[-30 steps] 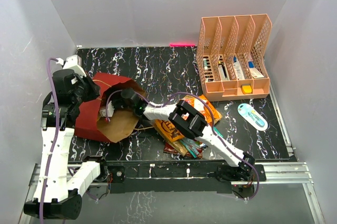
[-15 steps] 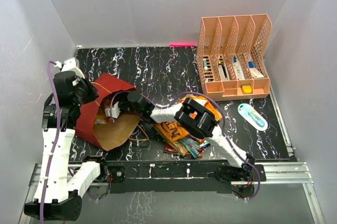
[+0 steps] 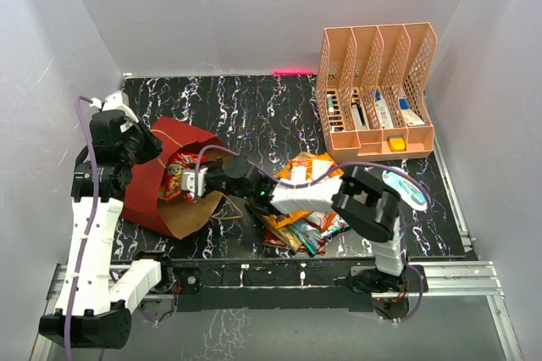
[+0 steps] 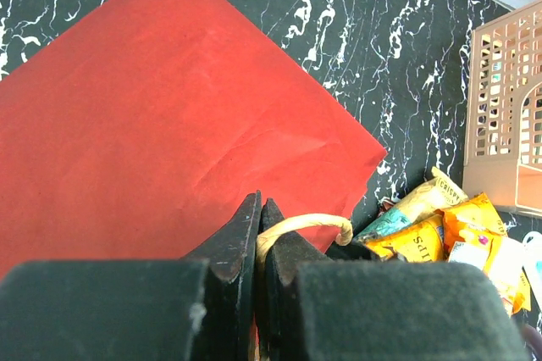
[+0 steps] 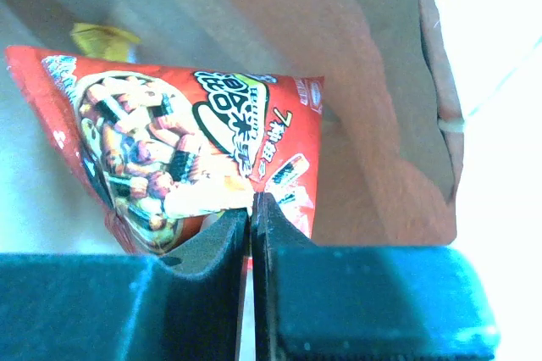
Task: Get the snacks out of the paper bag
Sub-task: Take out the snack from the paper bag, then place the snack at the center of the board.
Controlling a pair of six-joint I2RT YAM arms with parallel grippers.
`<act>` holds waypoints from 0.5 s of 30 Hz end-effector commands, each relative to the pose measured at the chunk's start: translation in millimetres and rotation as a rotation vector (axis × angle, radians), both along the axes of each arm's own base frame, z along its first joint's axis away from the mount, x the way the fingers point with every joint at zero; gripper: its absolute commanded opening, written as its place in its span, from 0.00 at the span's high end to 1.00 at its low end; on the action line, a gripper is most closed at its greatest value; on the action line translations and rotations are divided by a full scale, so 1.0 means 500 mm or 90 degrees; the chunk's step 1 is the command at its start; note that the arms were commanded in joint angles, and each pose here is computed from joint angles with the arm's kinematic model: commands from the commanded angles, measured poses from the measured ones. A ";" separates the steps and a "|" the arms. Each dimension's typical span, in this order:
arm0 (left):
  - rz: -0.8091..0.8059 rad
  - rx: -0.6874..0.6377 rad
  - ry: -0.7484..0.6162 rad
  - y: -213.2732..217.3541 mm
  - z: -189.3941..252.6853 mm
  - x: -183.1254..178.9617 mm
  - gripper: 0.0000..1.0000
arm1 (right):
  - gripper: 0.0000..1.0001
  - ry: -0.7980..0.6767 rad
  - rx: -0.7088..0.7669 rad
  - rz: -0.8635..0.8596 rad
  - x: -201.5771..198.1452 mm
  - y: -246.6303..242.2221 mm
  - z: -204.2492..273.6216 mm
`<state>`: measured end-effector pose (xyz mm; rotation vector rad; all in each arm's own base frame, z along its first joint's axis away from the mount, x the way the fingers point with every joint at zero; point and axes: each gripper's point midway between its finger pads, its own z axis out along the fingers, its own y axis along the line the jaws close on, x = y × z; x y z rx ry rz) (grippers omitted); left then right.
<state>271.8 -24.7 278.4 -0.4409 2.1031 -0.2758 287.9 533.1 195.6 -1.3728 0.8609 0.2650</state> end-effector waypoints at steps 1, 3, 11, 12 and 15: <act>-0.002 -0.015 -0.016 -0.008 0.025 0.006 1.00 | 0.92 0.104 0.034 0.041 -0.078 -0.055 0.057; -0.002 -0.018 -0.021 -0.008 0.031 0.007 1.00 | 0.92 0.146 0.032 0.056 -0.114 -0.095 0.073; 0.001 -0.016 -0.013 -0.006 0.020 0.003 1.00 | 0.92 0.310 -0.005 0.010 -0.211 -0.281 0.138; 0.002 -0.014 -0.012 -0.006 0.018 0.003 1.00 | 0.92 0.322 -0.012 -0.018 -0.211 -0.308 0.142; 0.004 -0.011 -0.014 -0.003 0.017 0.003 1.00 | 0.92 0.349 -0.010 -0.143 -0.192 -0.399 0.149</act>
